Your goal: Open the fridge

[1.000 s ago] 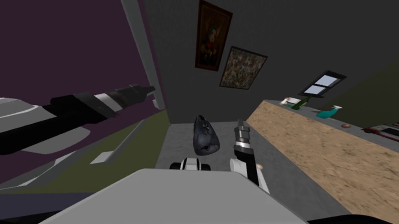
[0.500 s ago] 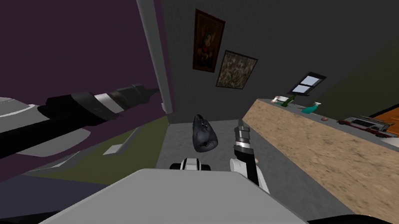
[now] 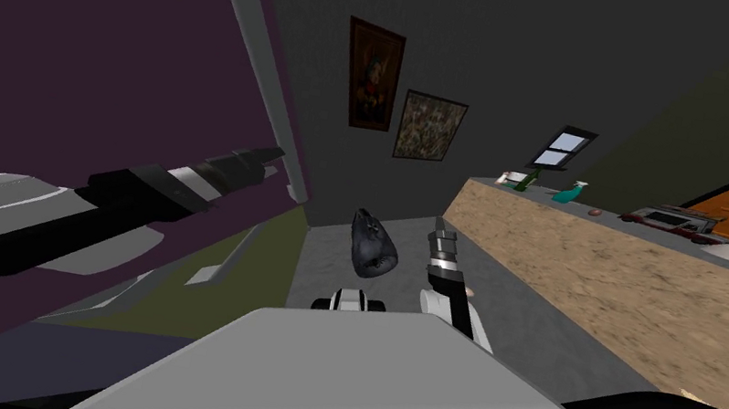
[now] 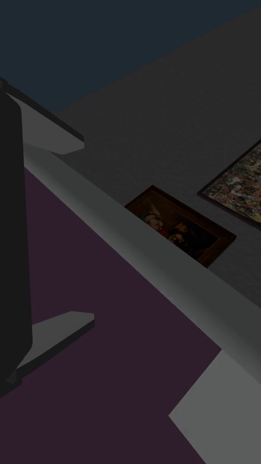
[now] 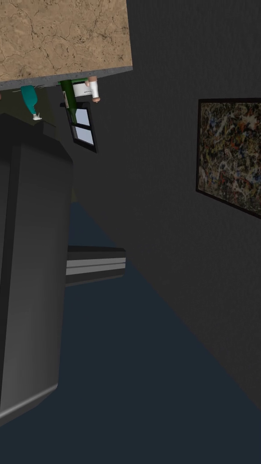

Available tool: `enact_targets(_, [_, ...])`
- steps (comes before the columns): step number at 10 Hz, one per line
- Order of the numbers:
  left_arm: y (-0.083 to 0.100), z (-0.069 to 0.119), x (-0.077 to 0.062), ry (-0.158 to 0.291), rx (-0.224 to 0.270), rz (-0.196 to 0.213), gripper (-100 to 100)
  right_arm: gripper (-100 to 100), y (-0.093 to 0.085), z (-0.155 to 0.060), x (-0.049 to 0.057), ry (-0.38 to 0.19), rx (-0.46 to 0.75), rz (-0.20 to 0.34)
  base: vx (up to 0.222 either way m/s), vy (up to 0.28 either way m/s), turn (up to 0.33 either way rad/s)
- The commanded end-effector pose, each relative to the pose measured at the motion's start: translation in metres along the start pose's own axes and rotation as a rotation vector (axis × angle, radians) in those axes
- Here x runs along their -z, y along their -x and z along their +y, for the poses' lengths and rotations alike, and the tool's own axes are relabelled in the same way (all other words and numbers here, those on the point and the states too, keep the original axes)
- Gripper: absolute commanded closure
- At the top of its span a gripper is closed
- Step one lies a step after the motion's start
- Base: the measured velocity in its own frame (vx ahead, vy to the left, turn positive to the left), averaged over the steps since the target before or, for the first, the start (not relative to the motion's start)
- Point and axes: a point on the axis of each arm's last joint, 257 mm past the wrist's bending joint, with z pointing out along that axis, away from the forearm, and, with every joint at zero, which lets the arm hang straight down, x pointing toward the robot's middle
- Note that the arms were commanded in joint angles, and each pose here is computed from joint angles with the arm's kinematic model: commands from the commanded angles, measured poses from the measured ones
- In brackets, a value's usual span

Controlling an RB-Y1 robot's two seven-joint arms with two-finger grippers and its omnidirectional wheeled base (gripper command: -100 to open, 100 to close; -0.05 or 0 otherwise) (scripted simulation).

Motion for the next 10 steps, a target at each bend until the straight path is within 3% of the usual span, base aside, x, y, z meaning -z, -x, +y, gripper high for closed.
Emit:
enact_targets(1, [0.007, 0.019, 0.004, 0.026, 0.003, -0.035, -100, 0, 0.000, 0.000, 0.000, 0.000, 0.000, 0.000, -0.008, 0.014, -0.037])
enact_targets(3, [-0.004, 0.018, 0.007, 0.010, -0.003, -0.026, -100, 0, 0.000, 0.000, 0.000, 0.000, 0.000, 0.000, -0.026, 0.002, -0.068])
enact_targets(4, [-0.018, 0.012, 0.008, -0.008, -0.017, 0.001, -100, 0, 0.000, 0.000, 0.000, 0.000, 0.000, 0.000, -0.040, -0.010, -0.130])
enact_targets(6, [-0.032, -0.009, 0.009, -0.049, -0.023, 0.033, -100, 0, 0.000, 0.000, 0.000, 0.000, 0.000, 0.000, -0.033, -0.011, -0.031])
enact_targets(7, [-0.028, -0.003, 0.009, -0.039, -0.022, 0.025, -100, 0, 0.000, 0.000, 0.000, 0.000, 0.000, 0.000, -0.009, -0.004, 0.004])
enact_targets(10, [-0.003, 0.029, 0.007, 0.019, -0.037, -0.014, -100, 0, 0.000, 0.000, 0.000, 0.001, -0.001, 0.000, -0.105, -0.011, -0.276])
